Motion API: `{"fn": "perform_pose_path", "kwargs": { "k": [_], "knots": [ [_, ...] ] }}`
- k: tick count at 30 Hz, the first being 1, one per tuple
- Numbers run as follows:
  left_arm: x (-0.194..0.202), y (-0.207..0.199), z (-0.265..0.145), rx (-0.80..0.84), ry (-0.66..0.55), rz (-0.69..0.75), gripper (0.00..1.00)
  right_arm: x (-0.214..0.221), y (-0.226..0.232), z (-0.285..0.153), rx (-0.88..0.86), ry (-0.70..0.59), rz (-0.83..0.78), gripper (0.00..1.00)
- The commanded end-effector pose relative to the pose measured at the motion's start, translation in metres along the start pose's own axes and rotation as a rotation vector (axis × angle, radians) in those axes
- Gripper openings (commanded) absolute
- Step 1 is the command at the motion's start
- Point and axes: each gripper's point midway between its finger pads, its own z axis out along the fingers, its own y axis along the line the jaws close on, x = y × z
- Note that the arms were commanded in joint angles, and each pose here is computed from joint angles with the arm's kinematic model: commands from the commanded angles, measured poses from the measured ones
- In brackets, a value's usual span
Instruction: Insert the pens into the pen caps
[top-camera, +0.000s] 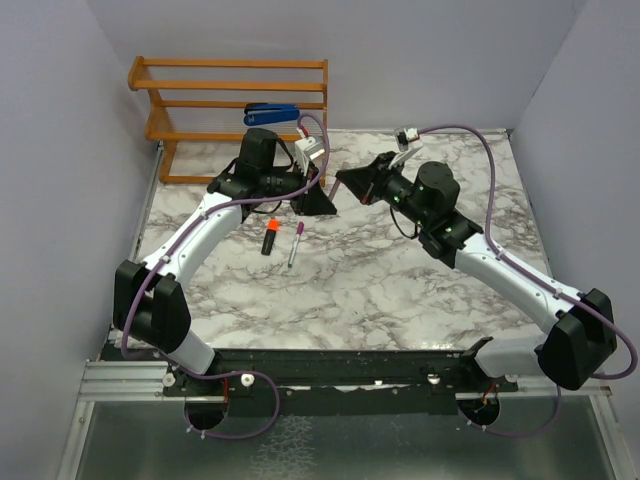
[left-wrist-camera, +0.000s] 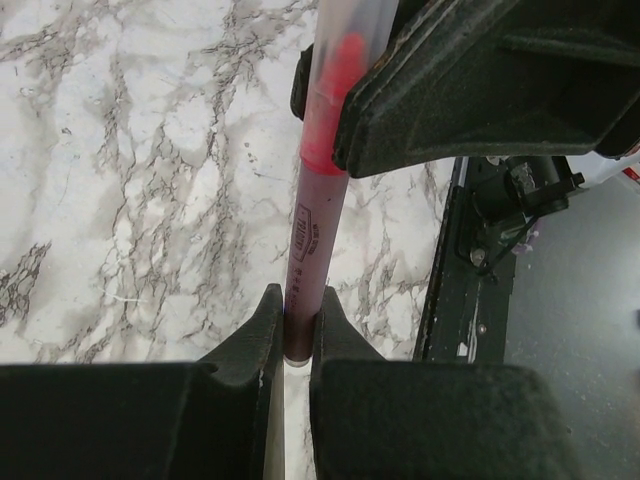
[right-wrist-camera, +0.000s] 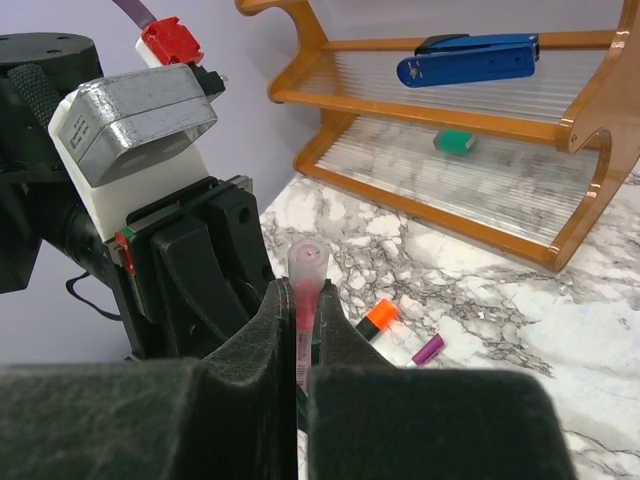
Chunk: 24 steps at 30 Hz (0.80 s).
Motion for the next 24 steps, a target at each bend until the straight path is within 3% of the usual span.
{"fn": "perform_pose_path", "kwargs": {
  "k": [1, 15, 20, 24],
  "knots": [
    [-0.163, 0.001, -0.052, -0.201, -0.436, 0.410, 0.00, 0.218, 0.038, -0.099, -0.172, 0.868, 0.229, 0.00],
    [-0.166, 0.007, -0.056, -0.220, -0.447, 0.405, 0.00, 0.228, 0.041, -0.106, -0.181, 0.892, 0.257, 0.00],
    [-0.126, 0.029, -0.052, -0.291, -0.378, 0.347, 0.00, 0.212, 0.033, -0.092, -0.110, 0.842, 0.195, 0.00],
    [-0.075, 0.047, -0.050, -0.355, -0.301, 0.277, 0.00, 0.177, 0.027, -0.065, -0.050, 0.711, 0.097, 0.00]
  ]
}}
